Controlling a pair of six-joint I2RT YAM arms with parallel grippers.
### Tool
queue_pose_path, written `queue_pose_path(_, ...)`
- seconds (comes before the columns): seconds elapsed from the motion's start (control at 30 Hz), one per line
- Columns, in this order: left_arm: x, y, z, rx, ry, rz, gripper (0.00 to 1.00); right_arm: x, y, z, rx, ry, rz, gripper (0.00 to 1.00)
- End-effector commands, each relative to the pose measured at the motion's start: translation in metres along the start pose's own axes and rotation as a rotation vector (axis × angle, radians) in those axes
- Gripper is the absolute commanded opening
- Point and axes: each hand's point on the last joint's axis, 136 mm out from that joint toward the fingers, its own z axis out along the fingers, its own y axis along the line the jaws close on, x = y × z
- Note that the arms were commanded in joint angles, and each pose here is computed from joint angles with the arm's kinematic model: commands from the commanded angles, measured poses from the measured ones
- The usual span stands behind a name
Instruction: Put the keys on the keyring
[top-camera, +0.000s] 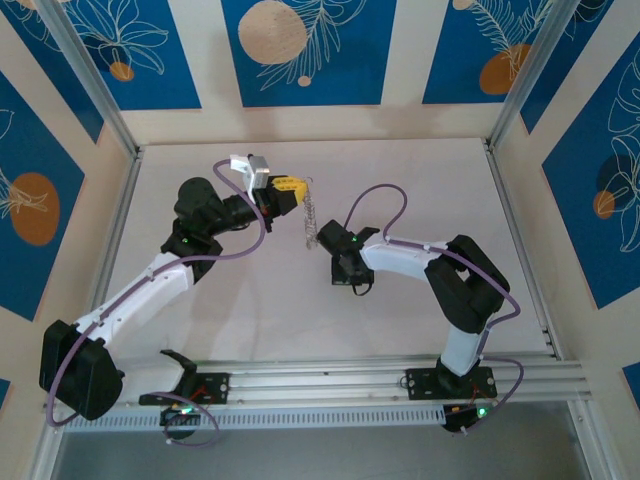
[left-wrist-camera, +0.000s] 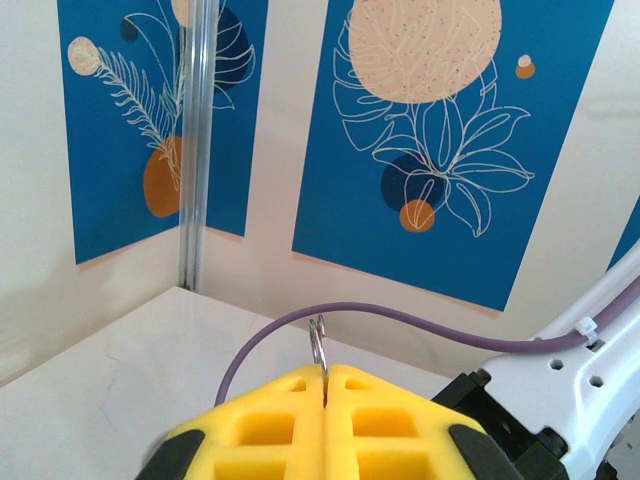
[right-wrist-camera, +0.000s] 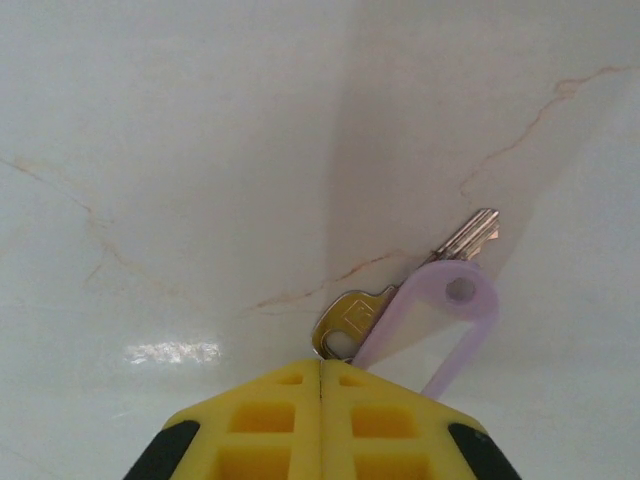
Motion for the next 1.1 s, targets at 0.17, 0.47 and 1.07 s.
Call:
queue_pose_path(0.17, -0.012, -0.003, -0.003, 0.014, -0.035, 0.032, 0.0, -0.007, -0.007, -0.024, -0.014, -0.054, 0.008, 0.0)
queue_pose_path(0.47, -0.01, -0.003, -0.002, 0.02, -0.031, 0.021, 0.0, -0.017, -0.015, -0.047, -0.177, -0.105, 0.11, 0.0)
queue_pose_path(1.07, -0.01, -0.003, -0.002, 0.028, -0.037, 0.007, 0.0, -0.003, -0.027, -0.014, -0.367, -0.011, 0.268, 0.0)
